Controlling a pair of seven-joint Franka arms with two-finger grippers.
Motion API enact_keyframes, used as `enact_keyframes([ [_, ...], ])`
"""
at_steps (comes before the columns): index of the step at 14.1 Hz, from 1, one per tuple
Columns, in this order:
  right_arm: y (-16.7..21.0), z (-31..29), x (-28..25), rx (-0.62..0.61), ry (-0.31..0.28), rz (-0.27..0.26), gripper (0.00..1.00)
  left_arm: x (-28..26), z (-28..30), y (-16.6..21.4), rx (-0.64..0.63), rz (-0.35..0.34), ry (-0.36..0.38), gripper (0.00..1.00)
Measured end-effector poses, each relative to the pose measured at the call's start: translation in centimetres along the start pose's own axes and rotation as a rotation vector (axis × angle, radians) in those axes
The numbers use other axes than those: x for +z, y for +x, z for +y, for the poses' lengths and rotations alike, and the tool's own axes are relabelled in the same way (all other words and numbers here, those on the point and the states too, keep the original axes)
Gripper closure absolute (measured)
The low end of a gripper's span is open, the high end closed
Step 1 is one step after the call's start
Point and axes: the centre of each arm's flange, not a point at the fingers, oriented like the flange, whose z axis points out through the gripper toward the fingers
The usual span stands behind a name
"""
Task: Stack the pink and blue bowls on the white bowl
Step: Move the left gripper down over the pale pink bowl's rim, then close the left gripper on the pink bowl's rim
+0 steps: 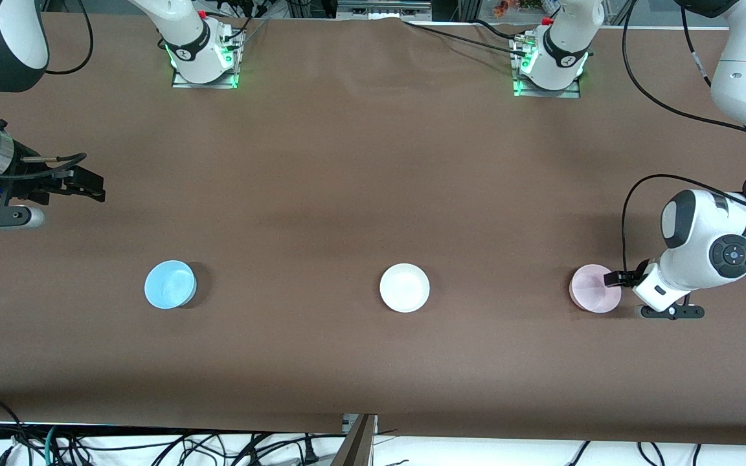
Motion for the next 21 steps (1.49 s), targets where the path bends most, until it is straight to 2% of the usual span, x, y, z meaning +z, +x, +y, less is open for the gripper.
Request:
enact_keyframes([
  [4, 0.2, 0.1, -0.2, 0.001, -0.001, 0.018, 0.0, 0.2, -0.2, -0.3, -0.026, 0.003, -0.02, 0.07],
  [8, 0.3, 0.1, -0.2, 0.001, -0.001, 0.024, 0.0, 0.7, 0.3, -0.6, -0.042, 0.002, -0.045, 0.19],
  [11, 0.3, 0.1, -0.2, 0.001, -0.001, 0.025, 0.0, 0.9, 0.4, -0.8, -0.045, -0.002, -0.049, 0.24],
  [14, 0.3, 0.5, -0.1, 0.008, -0.001, 0.023, 0.0, 0.9, 0.5, -0.8, -0.045, -0.002, -0.05, 0.48],
  [15, 0.3, 0.6, -0.1, 0.01, -0.001, 0.022, 0.0, 0.9, 0.5, -0.8, -0.049, -0.003, -0.055, 0.48],
  [16, 0.3, 0.6, 0.0, 0.01, -0.001, 0.022, 0.0, 0.9, 0.6, -0.8, -0.056, -0.005, -0.065, 0.53],
  [17, 0.3, 0.6, 0.0, 0.01, -0.001, 0.021, 0.0, 0.9, 0.7, -0.8, -0.062, -0.006, -0.073, 0.67],
  [18, 0.4, 0.6, 0.0, 0.01, -0.001, 0.021, 0.0, 0.8, 0.8, -0.8, -0.065, -0.006, -0.078, 0.67],
  [21, 0.4, 0.6, 0.0, 0.01, -0.001, 0.021, 0.0, 0.7, 1.0, -0.8, -0.064, -0.004, -0.082, 0.86],
])
